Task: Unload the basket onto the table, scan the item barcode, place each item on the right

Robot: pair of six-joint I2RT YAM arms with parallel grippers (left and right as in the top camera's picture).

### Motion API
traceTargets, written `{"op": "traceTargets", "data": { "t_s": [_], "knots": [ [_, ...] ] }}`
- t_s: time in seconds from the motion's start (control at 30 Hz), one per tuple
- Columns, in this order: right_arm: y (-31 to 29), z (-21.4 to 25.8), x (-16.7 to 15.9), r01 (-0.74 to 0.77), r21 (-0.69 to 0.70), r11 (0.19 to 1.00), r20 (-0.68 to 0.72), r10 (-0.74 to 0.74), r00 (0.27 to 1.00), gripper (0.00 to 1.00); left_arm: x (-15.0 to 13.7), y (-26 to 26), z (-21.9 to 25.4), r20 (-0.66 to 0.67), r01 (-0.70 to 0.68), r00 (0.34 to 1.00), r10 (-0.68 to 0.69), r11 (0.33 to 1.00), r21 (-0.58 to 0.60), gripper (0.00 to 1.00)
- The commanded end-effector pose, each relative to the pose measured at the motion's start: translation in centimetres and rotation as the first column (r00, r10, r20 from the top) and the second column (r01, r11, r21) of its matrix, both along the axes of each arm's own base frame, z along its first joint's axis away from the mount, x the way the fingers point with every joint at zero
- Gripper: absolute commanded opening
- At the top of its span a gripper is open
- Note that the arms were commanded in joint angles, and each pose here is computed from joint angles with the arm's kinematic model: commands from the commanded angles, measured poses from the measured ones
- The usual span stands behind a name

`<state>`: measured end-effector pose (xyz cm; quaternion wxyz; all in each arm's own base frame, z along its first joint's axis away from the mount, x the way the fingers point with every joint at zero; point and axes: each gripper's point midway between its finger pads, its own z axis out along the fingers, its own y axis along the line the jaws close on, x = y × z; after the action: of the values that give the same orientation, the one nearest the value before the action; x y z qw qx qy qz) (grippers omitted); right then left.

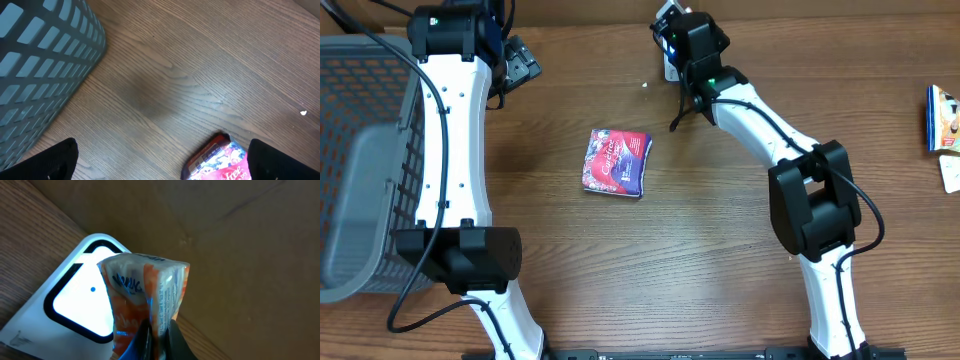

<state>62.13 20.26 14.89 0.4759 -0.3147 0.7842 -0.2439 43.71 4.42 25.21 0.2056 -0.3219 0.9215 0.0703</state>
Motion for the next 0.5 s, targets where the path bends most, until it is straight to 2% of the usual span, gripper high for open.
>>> {"op": "traceTargets", "data": {
  "t_s": [0.0,0.1,0.23,0.33,0.47],
  "knots": [
    [-2.7,3.0,0.7,0.125,-0.013,0.992,0.09,-0.124,0.988,0.04,0.2,0.1,-0.4,-0.008,-0.011,1.0,0.011,1.0,0.0,1.0],
    [-7.4,3.9,1.1,0.282,-0.01,0.959,0.132,-0.279,0.951,0.04,0.2,0.1,-0.4,-0.008,-0.011,1.0,0.011,1.0,0.0,1.0],
    [-16.1,3.9,0.4,0.532,0.072,0.844,0.134,-0.537,0.833,0.04,0.2,0.1,-0.4,-0.008,-0.011,1.0,0.011,1.0,0.0,1.0],
    [-22.8,2.3,-1.4,0.659,0.191,0.727,0.002,-0.672,0.741,0.04,0.2,0.1,-0.4,-0.008,-0.011,1.0,0.011,1.0,0.0,1.0],
    [-29.8,2.2,-4.3,0.758,0.336,0.56,-0.153,-0.761,0.63,0.04,0.2,0.1,-0.4,-0.008,-0.011,1.0,0.011,1.0,0.0,1.0]
  ]
}}
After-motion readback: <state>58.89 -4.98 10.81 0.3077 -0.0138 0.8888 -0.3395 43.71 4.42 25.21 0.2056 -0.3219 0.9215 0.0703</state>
